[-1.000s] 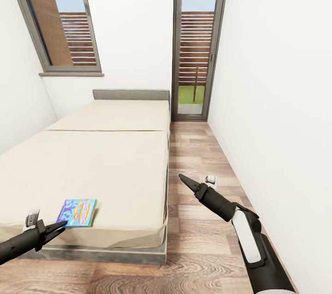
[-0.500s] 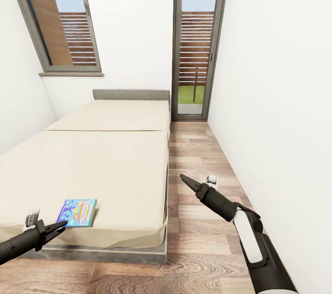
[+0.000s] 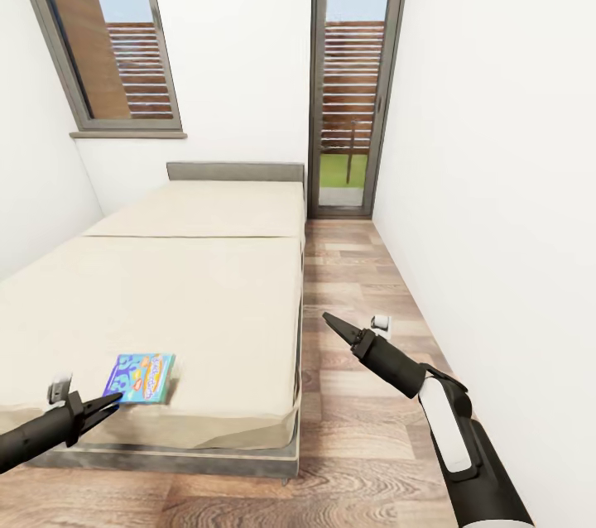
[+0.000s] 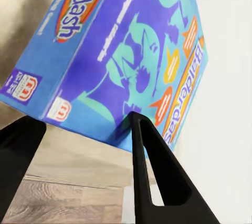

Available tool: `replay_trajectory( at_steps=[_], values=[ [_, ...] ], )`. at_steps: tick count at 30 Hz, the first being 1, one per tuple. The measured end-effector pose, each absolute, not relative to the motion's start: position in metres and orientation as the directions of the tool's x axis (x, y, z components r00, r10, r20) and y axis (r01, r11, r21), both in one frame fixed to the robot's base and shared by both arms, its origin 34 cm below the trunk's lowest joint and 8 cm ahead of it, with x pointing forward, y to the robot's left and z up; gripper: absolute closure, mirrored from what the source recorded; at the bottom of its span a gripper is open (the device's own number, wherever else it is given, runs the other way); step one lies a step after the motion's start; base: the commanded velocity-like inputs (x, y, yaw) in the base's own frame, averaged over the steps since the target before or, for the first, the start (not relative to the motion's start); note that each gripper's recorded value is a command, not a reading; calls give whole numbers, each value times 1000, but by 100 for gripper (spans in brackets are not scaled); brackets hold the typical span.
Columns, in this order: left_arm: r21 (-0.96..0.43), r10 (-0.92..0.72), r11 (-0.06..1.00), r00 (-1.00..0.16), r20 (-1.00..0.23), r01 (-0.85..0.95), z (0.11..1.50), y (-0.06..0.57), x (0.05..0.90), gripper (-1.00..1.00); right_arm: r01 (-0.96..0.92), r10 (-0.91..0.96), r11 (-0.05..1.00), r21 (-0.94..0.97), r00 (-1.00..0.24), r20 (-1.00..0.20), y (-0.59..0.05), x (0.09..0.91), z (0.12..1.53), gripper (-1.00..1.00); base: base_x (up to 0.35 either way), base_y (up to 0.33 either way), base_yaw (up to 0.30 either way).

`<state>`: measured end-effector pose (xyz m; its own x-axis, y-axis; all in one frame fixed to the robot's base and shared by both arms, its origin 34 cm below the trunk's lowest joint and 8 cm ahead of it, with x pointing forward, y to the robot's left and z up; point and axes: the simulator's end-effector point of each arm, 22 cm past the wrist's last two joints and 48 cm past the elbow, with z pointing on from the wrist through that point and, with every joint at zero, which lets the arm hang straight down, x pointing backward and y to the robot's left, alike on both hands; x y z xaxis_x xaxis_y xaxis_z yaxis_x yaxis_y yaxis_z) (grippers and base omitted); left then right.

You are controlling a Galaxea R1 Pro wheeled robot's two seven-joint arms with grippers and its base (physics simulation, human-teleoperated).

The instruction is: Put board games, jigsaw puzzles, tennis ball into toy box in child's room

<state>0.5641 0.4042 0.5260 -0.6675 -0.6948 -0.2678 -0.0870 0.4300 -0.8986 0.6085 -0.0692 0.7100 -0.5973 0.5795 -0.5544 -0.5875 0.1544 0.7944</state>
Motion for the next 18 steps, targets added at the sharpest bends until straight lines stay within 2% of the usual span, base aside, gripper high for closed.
replay_trajectory(
  at_steps=[18],
  values=[
    [-901, -697, 424, -666, -265, -85, 567, 404, 575, 100, -587, 580, 153, 795, -598, -553, -69, 618, 750, -100, 0, 0, 0]
  ],
)
